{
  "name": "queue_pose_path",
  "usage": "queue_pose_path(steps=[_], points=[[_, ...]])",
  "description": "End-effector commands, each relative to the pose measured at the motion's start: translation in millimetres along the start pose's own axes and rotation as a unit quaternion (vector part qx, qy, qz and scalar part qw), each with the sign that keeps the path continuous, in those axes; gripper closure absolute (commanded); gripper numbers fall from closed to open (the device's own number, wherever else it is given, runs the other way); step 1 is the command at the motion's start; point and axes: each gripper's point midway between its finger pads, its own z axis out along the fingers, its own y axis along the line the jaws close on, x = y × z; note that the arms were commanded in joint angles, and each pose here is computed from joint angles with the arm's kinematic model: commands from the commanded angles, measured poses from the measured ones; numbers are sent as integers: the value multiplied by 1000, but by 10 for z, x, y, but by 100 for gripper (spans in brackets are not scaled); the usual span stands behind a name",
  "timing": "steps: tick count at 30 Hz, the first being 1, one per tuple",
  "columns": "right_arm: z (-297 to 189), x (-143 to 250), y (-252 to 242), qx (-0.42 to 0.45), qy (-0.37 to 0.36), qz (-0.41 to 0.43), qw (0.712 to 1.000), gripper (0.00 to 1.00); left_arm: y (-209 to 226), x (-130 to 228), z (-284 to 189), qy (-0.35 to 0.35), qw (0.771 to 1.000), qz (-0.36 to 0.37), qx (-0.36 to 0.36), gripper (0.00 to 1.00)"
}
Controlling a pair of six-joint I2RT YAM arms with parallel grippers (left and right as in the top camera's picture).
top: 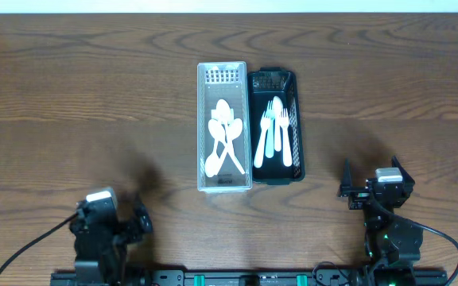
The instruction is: Pack container
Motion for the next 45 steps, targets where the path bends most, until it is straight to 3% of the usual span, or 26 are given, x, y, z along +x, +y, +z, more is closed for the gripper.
queue_pose_path(steps=[1, 12, 20, 26, 35, 45], points=[[-4, -1, 20, -4, -2, -2, 1000, 1, -17, -121, 105, -42, 997, 59, -3, 2], [-4, -1, 20, -4, -2, -2, 1000, 1, -138, -400, 509, -197, 975, 98, -5, 2], [-4, -1, 21, -4, -2, -2, 1000, 1, -190, -222, 606, -173, 979, 105, 12, 2], [-4, -1, 20, -4, -2, -2, 1000, 1, -192, -221, 606, -170, 985, 3, 30, 2], [-4, -1, 21, -4, -2, -2, 1000, 1, -90, -230, 613, -171, 984, -38, 17, 2], [-4, -1, 21, -4, -2, -2, 1000, 1, -99, -230, 613, -171, 984, -39, 19, 2]])
